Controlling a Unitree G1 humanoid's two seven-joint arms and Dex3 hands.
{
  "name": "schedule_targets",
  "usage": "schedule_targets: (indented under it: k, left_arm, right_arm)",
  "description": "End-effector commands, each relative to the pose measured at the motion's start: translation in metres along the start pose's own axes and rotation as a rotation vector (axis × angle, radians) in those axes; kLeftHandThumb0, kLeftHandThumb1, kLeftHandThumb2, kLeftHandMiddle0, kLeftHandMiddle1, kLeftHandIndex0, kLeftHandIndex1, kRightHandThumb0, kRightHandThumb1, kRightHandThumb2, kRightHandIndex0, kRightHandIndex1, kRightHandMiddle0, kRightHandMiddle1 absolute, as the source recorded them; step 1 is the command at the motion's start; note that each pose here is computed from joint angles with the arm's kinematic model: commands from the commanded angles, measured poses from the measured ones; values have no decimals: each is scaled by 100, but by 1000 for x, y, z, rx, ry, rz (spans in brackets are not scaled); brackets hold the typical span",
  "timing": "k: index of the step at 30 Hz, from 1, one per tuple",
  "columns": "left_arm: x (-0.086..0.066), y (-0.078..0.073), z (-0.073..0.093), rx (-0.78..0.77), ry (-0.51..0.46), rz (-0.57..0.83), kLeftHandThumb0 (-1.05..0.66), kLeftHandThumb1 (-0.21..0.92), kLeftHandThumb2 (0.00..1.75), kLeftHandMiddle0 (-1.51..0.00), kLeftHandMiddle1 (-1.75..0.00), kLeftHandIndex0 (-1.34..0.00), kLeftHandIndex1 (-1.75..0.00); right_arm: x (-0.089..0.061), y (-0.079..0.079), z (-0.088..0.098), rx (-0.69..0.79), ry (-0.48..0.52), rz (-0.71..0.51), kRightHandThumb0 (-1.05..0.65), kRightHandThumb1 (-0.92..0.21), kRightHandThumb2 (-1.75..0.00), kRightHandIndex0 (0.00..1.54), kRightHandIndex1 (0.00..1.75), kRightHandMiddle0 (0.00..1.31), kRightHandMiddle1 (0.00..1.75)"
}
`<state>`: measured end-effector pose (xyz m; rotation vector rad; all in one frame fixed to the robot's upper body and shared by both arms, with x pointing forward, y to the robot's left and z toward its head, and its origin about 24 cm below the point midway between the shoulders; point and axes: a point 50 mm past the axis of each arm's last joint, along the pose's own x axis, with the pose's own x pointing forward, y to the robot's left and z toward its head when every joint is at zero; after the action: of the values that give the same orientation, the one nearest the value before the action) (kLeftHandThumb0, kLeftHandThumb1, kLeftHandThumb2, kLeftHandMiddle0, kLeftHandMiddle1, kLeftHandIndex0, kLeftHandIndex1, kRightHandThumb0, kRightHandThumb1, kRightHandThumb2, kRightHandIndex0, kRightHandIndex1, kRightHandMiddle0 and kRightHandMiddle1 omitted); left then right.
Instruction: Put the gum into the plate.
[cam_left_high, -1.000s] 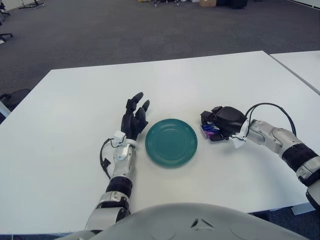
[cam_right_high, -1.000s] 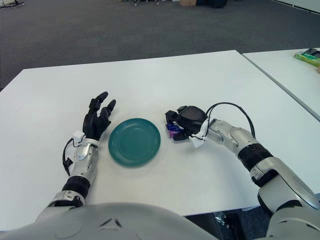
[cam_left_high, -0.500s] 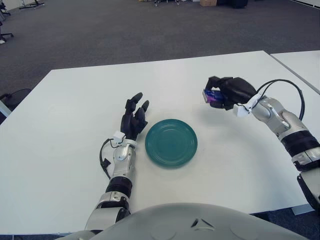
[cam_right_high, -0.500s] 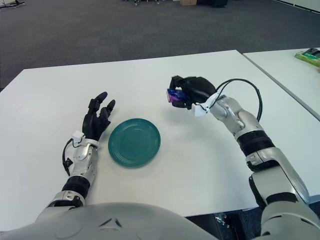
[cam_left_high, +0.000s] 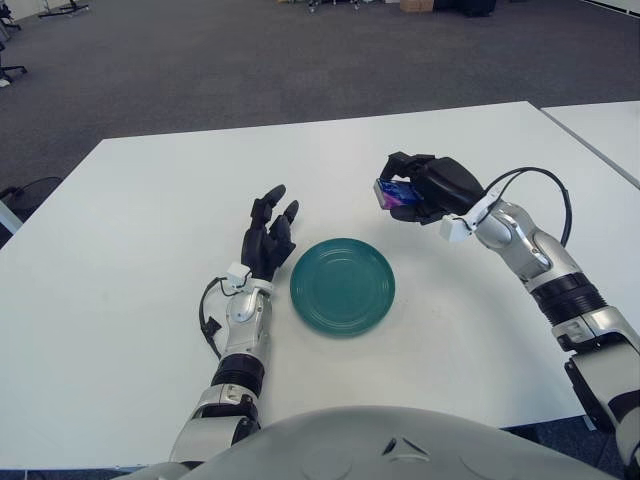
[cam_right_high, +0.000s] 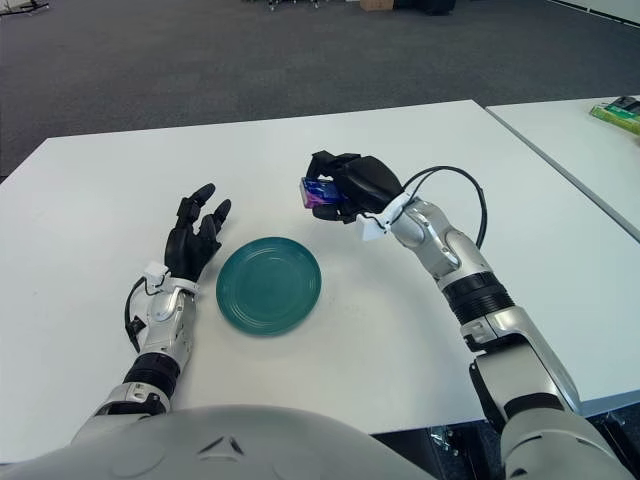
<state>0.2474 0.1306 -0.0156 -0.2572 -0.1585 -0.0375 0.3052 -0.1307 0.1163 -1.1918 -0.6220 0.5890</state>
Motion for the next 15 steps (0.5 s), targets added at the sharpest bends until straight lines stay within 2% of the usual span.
schedule_targets:
  k: [1,6,15]
  left_arm:
    - [-56,-14,-44,-126,218,142,-83,92,66,-59,-4,-13,-84]
    - [-56,-14,-45,-102,225,158,-79,92,66,-58,-3,-12,-83]
    - [-56,-17,-44,-105,221,178,-73,92,68,-56,-2,-12,-83]
  right_arm:
    - [3,0,9,-12,-40,17,-44,-92,-54,113,175,85,175]
    - [-1,17,24,-30,-117,50,-45,-92,-52,111,175,82,175]
    - [0,23,34,-111,-188,101,-46,-92,-52,108,175,78,175]
